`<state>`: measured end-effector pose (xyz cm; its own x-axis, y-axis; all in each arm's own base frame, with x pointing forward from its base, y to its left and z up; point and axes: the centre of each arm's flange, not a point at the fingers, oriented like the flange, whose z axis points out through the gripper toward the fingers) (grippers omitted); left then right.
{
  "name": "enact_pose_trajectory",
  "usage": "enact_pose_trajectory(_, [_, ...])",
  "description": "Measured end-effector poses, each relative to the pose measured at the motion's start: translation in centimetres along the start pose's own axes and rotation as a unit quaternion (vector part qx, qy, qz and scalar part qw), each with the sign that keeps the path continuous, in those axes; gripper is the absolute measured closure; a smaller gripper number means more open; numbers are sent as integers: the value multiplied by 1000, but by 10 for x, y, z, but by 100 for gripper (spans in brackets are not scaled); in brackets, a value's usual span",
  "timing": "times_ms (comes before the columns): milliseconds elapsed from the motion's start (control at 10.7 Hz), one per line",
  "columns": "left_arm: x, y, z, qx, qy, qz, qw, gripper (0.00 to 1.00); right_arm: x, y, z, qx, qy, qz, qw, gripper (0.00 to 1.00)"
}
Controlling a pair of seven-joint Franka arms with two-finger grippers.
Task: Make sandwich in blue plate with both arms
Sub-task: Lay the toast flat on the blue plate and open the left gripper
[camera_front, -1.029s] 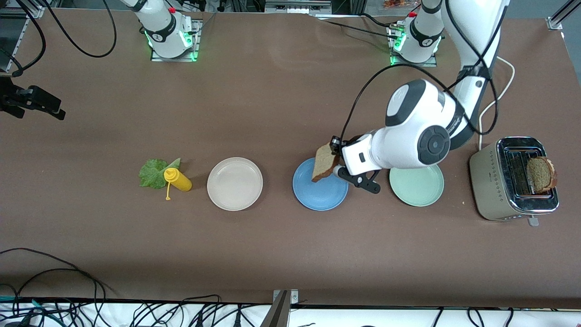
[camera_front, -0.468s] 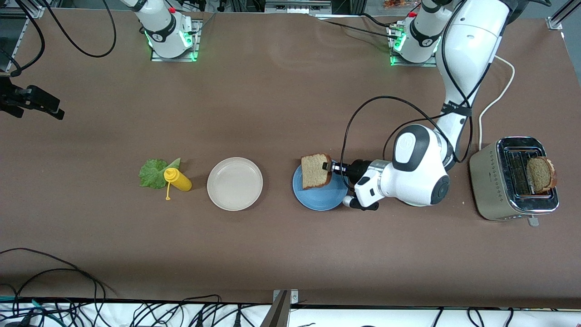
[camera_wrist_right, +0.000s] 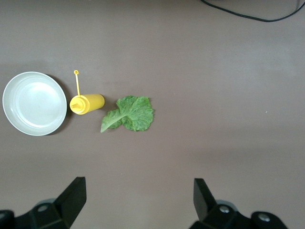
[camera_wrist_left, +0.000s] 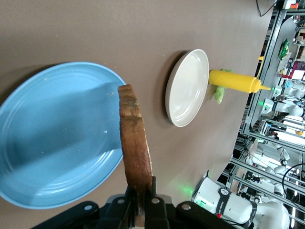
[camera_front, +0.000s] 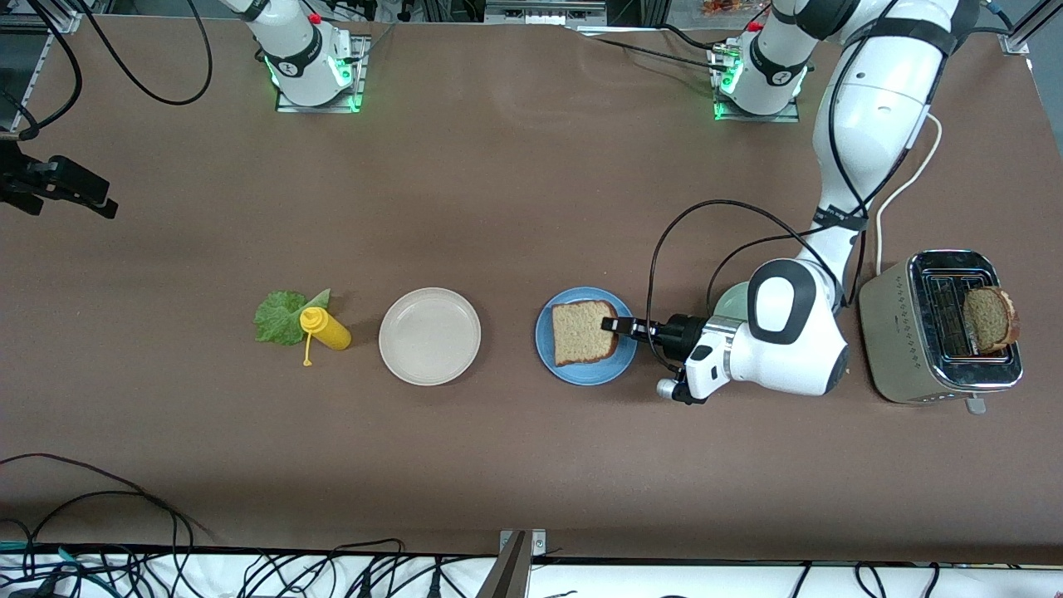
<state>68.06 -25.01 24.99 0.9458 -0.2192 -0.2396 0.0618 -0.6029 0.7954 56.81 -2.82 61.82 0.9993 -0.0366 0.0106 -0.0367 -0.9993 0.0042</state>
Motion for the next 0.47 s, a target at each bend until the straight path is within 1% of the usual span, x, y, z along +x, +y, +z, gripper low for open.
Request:
enact_pose_trajectory(187, [2,-14,9,-4,-6,11,1000,91,0,0,0,0,0,0,1000,0])
enact_pose_trajectory(374, [5,-25,13,-20,-3,37,999,91,0,0,0,0,0,0,1000,0])
enact_pose_trajectory(468, [6,-31,12,-23,-2,46,999,91,0,0,0,0,0,0,1000,0])
